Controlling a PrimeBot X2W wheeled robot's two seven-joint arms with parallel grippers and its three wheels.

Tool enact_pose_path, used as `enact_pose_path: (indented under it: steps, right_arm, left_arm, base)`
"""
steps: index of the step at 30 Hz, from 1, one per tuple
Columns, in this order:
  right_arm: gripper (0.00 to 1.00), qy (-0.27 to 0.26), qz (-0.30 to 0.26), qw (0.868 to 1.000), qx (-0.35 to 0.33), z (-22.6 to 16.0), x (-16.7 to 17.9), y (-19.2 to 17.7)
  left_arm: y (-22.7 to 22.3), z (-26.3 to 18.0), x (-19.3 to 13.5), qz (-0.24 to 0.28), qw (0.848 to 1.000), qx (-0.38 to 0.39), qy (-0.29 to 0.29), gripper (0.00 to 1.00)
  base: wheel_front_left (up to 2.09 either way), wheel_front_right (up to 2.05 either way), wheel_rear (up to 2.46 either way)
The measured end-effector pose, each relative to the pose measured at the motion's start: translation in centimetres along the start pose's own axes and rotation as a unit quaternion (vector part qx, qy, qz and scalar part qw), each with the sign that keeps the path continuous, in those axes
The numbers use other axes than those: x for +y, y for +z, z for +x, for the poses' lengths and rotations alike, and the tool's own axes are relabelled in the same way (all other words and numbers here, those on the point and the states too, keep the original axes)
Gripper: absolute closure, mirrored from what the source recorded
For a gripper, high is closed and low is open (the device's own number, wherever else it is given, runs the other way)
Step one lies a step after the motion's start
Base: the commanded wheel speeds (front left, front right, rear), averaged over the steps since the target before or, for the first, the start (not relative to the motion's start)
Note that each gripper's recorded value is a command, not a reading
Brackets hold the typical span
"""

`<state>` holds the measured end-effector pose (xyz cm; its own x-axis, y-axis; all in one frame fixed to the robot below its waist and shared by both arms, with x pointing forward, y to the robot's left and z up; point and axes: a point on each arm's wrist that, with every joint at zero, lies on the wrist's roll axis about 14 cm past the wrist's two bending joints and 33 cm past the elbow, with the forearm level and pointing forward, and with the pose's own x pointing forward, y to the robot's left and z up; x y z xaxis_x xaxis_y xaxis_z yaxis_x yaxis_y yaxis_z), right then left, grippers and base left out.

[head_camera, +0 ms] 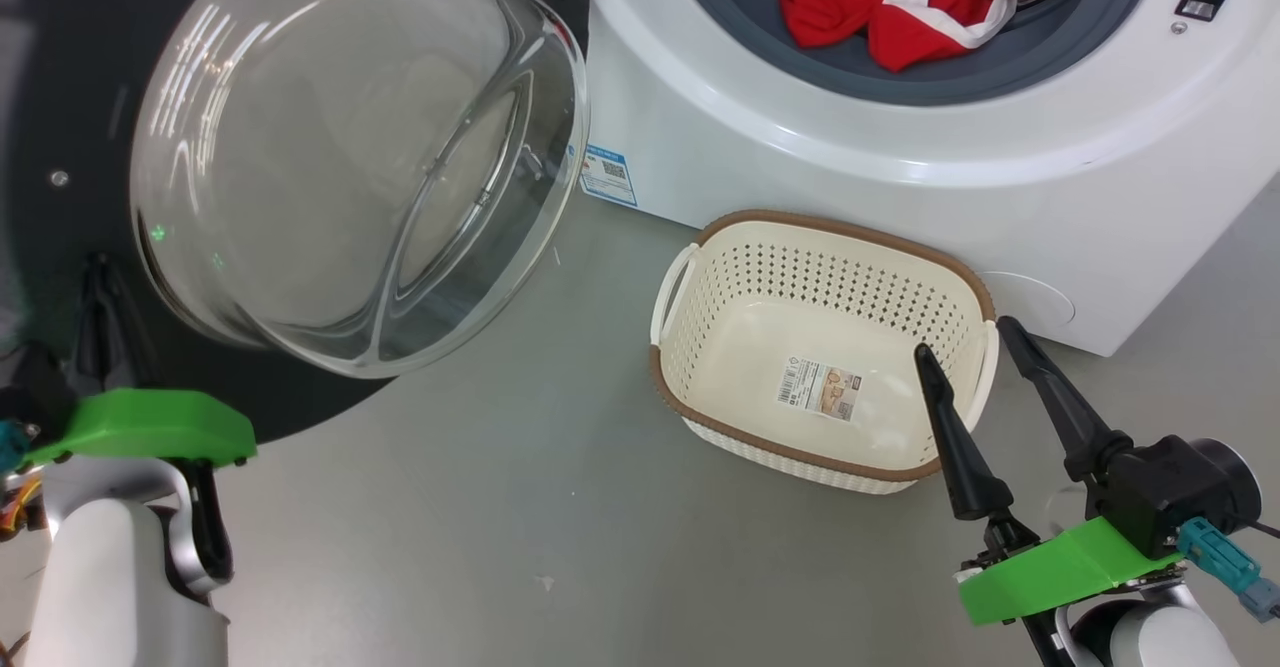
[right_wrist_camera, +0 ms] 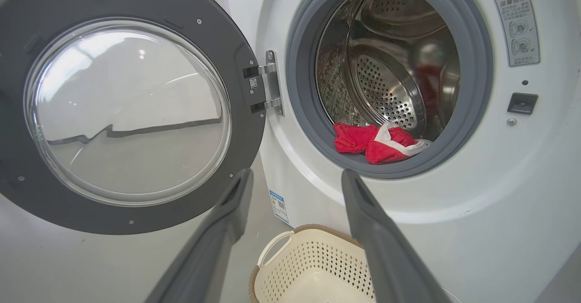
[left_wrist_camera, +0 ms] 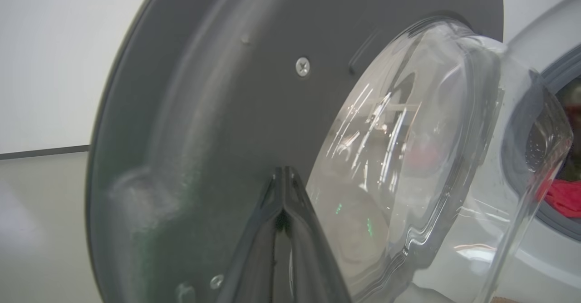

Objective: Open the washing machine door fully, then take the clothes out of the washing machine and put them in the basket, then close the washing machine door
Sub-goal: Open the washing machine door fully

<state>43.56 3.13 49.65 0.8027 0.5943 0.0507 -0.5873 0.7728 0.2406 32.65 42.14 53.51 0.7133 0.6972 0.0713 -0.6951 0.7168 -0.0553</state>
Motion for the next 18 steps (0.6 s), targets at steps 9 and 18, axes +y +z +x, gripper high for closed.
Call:
enact_pose_path:
  steps: [9, 18]
  right_arm:
    - [0.0, -0.009, 0.003, 1.0, -0.01, -0.4, -0.4, 0.4]
    - [0.0, -0.029, 0.001, 0.999, -0.019, -1.2, -1.6, 0.7]
  left_arm:
    - [0.4, -1.3, -0.8, -0.017, 1.0, -0.015, -0.015, 1.0]
    - [3.3, -2.4, -3.4, -0.032, 0.996, -0.065, -0.06, 0.0]
  base:
    - [0.0, 0.0, 0.0]
    - [0.0, 0.0, 0.0]
